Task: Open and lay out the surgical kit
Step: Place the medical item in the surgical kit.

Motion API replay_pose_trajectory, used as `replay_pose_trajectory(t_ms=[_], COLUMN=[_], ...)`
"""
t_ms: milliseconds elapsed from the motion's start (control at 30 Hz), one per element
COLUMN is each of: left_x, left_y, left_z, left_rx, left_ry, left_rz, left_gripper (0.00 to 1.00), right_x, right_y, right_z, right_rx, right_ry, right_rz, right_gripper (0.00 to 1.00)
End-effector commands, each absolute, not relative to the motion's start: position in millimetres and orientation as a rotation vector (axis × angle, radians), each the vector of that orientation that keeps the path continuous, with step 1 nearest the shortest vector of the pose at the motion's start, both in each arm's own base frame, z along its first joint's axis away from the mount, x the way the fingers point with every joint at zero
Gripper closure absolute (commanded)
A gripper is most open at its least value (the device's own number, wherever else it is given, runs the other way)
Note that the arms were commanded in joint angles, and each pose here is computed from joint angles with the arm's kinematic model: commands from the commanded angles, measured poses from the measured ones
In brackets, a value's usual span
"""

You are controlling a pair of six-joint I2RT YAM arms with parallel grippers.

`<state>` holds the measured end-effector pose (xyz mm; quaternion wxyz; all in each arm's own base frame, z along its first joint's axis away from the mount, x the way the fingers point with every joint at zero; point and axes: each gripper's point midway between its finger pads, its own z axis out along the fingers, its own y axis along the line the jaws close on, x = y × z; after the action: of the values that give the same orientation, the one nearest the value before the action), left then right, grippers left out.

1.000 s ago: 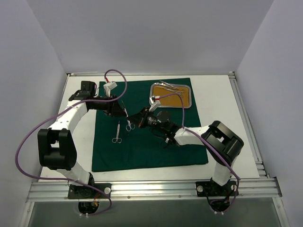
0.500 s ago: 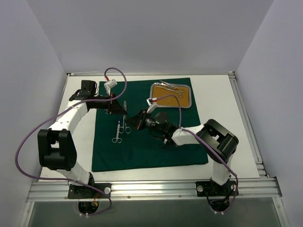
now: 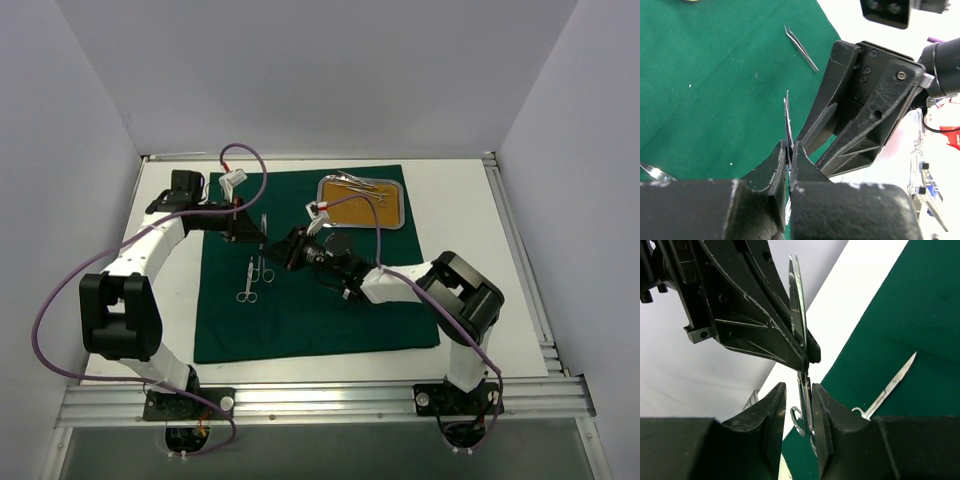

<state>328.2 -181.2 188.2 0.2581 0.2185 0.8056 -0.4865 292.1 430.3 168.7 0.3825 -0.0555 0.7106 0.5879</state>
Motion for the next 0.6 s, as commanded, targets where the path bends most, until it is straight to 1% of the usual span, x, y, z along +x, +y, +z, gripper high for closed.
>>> replay_pose_trajectory(t_ms=[0,67,133,267,400,467,567], left_x=[335,340,344,348,351,354,354], left_y=[-180,-177,-175,-175,-178,-176,-180], left_z=[188,183,180,180,182,180,182], left_rx=[0.547,0.518,0.431,0.35,0.318,0.305,0.302], left_ry=[2.209,2.235,2.276,2.304,2.295,2.297,2.281], left_rz=[-1.305,-1.264,-1.242,-1.232,-1.192,-1.118,-1.115], left_gripper=[0.98,0.98,0.98,0.98,0.98,0.98,0.98], right_x=[296,301,306,315,313,312,318], right_y=[439,438,437,442,453,457,451], right_z=[198,196,180,166,161,164,152], right_rx=[-0.206,-0.185,-0.161,-0.14,-0.179,-0.184,-0.153], right_ry=[1.727,1.737,1.814,1.876,1.92,1.918,1.972], right_rz=[1.502,1.463,1.387,1.225,1.109,1.075,0.968], right_gripper=[0.76,0.76,0.75,0.75,0.74,0.73,0.72])
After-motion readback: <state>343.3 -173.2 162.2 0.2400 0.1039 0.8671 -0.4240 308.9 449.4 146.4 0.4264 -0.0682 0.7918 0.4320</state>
